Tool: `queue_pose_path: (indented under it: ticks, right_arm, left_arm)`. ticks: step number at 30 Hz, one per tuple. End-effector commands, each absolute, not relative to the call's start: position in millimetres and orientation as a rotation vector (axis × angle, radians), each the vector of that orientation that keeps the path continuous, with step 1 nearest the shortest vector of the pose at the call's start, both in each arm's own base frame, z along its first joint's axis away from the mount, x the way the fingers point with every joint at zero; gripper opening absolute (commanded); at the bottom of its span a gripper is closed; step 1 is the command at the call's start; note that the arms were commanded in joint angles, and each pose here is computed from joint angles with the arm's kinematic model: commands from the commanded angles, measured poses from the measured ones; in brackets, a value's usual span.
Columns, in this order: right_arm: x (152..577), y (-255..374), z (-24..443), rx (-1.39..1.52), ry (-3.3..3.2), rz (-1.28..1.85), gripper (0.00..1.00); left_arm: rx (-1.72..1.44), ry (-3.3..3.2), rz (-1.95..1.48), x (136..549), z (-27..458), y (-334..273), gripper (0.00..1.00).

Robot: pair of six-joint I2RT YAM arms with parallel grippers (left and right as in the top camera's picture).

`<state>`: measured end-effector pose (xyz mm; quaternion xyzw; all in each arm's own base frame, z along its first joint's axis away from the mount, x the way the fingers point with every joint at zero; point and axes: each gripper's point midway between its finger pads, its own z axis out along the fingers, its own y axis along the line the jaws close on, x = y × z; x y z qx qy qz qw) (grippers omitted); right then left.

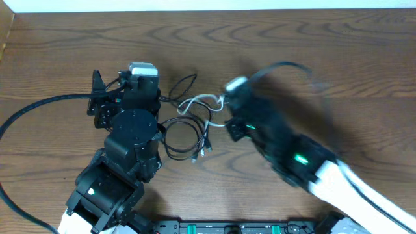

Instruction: Untangle cables

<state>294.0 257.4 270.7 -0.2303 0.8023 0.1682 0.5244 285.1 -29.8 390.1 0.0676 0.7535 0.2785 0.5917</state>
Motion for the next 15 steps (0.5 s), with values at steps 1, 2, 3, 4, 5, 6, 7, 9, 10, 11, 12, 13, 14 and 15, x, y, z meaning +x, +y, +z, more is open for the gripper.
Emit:
queue_pose_path:
  ticks: [1, 2, 3, 4, 5, 6, 7, 9, 10, 11, 12, 13, 14, 15]
  right_arm:
    - [277.4, 223.2, 348.2, -0.465, 1.732, 0.421, 0.01]
    - [270.7, 213.3, 366.2, -0.443, 1.685, 0.432, 0.01]
    - [263.9, 203.3, 382.5, -0.423, 1.641, 0.439, 0.01]
    - [255.7, 191.3, 400.7, -0.399, 1.590, 0.447, 0.01]
    - [249.2, 182.7, 413.5, -0.385, 1.554, 0.450, 0.01]
    - [239.5, 170.8, 430.6, -0.363, 1.504, 0.458, 0.01]
    - [229.7, 159.9, 445.9, -0.347, 1.457, 0.461, 0.01]
    - [213.7, 144.6, 467.2, -0.325, 1.390, 0.472, 0.01]
    - [205.6, 137.1, 476.9, -0.320, 1.357, 0.472, 0.01]
    - [197.1, 129.2, 485.9, -0.315, 1.326, 0.470, 0.01]
    - [190.8, 123.1, 492.1, -0.311, 1.307, 0.468, 0.01]
    - [185.9, 118.0, 496.2, -0.305, 1.295, 0.468, 0.01]
    - [181.6, 114.4, 499.0, -0.302, 1.287, 0.472, 0.01]
    - [180.1, 114.1, 498.8, -0.305, 1.286, 0.477, 0.01]
  left_arm:
    - [0.111, 1.733, 0.631, 281.5, 401.3, -25.4, 0.74]
    - [0.112, 1.733, 0.631, 281.5, 401.2, -25.5, 0.74]
    - [0.111, 1.733, 0.631, 281.5, 401.3, -25.5, 0.74]
    - [0.111, 1.733, 0.631, 281.5, 401.2, -25.4, 0.74]
    - [0.106, 1.733, 0.626, 281.5, 401.2, -25.5, 0.74]
    - [0.098, 1.732, 0.620, 281.5, 401.3, -25.5, 0.74]
    - [0.095, 1.732, 0.614, 281.6, 401.2, -25.7, 0.74]
    - [0.096, 1.732, 0.612, 281.8, 401.1, -26.2, 0.74]
    - [0.096, 1.732, 0.612, 281.8, 401.1, -26.2, 0.74]
    - [0.096, 1.732, 0.612, 281.8, 401.1, -26.2, 0.74]
    - [0.096, 1.732, 0.612, 281.8, 401.1, -26.2, 0.74]
    - [0.098, 1.733, 0.609, 282.0, 401.0, -26.7, 0.74]
    - [0.099, 1.733, 0.600, 282.4, 400.8, -27.8, 0.74]
    - [0.105, 1.733, 0.581, 283.2, 400.1, -30.3, 0.74]
